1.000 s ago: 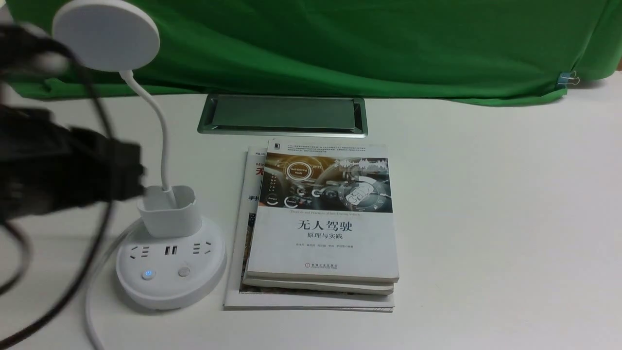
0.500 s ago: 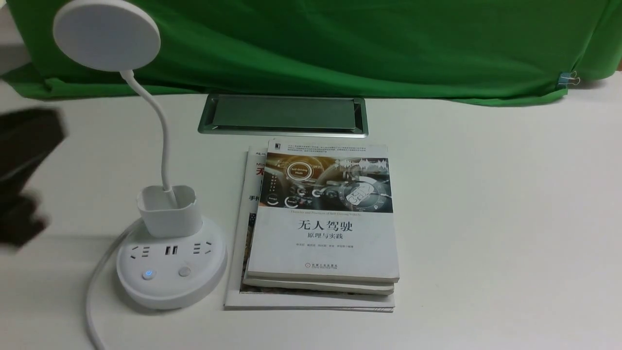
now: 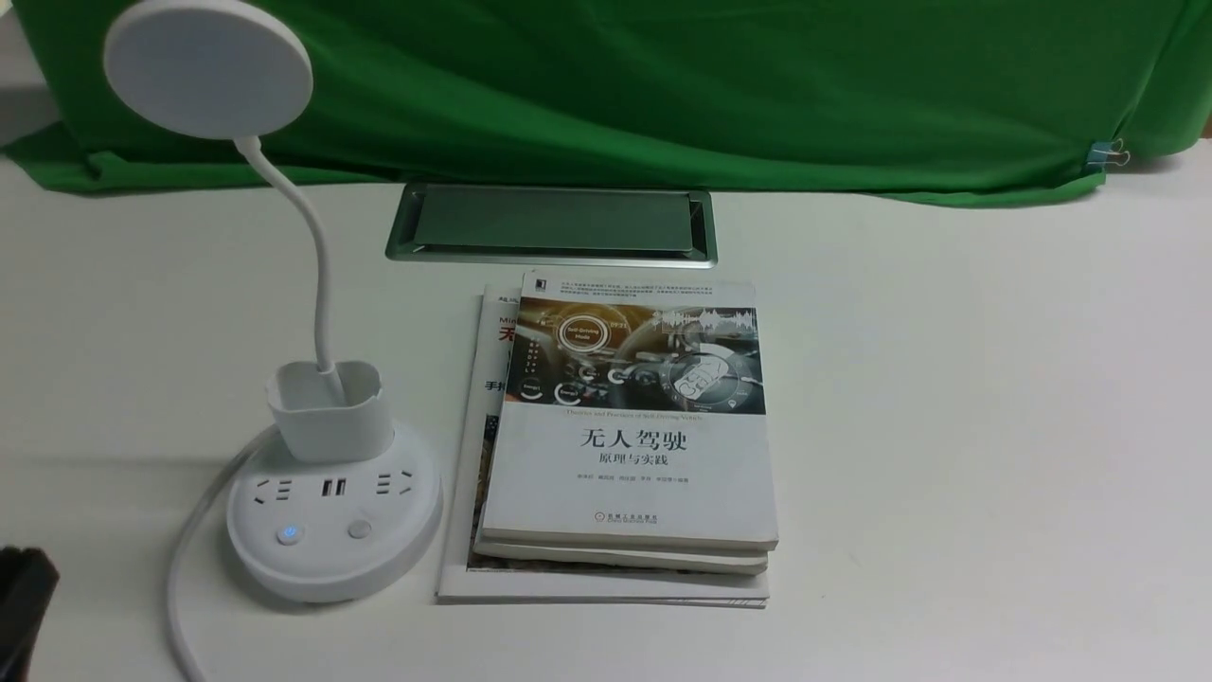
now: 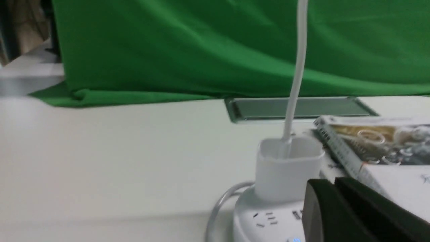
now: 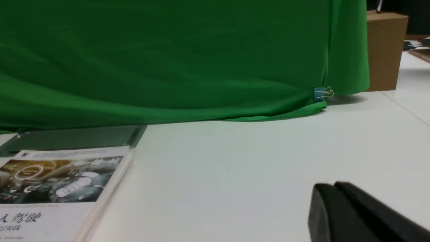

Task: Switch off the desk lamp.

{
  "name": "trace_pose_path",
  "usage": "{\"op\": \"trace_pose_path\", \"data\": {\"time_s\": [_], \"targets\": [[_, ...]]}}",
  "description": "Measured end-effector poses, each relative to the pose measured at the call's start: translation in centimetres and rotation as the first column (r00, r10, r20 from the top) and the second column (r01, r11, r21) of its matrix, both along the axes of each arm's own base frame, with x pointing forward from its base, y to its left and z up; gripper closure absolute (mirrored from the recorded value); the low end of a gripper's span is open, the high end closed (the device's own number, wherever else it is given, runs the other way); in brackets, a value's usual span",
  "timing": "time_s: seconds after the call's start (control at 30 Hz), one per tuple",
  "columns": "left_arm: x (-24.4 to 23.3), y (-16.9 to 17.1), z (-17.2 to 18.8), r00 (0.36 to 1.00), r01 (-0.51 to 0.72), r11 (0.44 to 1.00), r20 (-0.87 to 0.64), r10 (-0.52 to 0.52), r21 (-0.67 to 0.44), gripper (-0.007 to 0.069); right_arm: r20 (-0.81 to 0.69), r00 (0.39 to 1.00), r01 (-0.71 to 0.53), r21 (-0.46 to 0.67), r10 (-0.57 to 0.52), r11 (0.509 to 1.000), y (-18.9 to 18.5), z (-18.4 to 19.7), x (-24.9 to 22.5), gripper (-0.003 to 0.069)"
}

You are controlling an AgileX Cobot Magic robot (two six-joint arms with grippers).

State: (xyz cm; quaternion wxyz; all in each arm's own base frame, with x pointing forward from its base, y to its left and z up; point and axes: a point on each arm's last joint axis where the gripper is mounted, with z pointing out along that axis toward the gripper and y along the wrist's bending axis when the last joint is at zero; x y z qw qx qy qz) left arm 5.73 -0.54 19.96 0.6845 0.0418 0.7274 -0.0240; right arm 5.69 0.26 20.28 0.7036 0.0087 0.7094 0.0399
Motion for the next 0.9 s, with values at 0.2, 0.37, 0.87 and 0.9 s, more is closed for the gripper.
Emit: {"op": "trace_pose_path", "data": {"time_s": [0.2, 0.37, 0.87, 0.9], "targets": [[-0.20, -0.05, -0.93, 0.996, 0.003, 1.000, -0.087, -0.004, -0.023, 0.0614, 0.000, 1.000, 0.000, 0.000, 0.000, 1.000, 0.00, 0.00, 0.00, 0.0622], [-0.20, -0.05, -0.93, 0.996, 0.003, 1.000, -0.087, -0.005, -0.024, 0.0614, 0.000, 1.000, 0.000, 0.000, 0.000, 1.000, 0.00, 0.00, 0.00, 0.0622], [-0.20, -0.05, -0.93, 0.996, 0.003, 1.000, -0.087, -0.005, -0.022, 0.0614, 0.000, 1.000, 0.000, 0.000, 0.000, 1.000, 0.00, 0.00, 0.00, 0.0622], [-0.20, -0.05, -0.93, 0.996, 0.003, 1.000, -0.086, -0.005, -0.021, 0.0614, 0.000, 1.000, 0.000, 0.000, 0.000, 1.000, 0.00, 0.00, 0.00, 0.0622]]}}
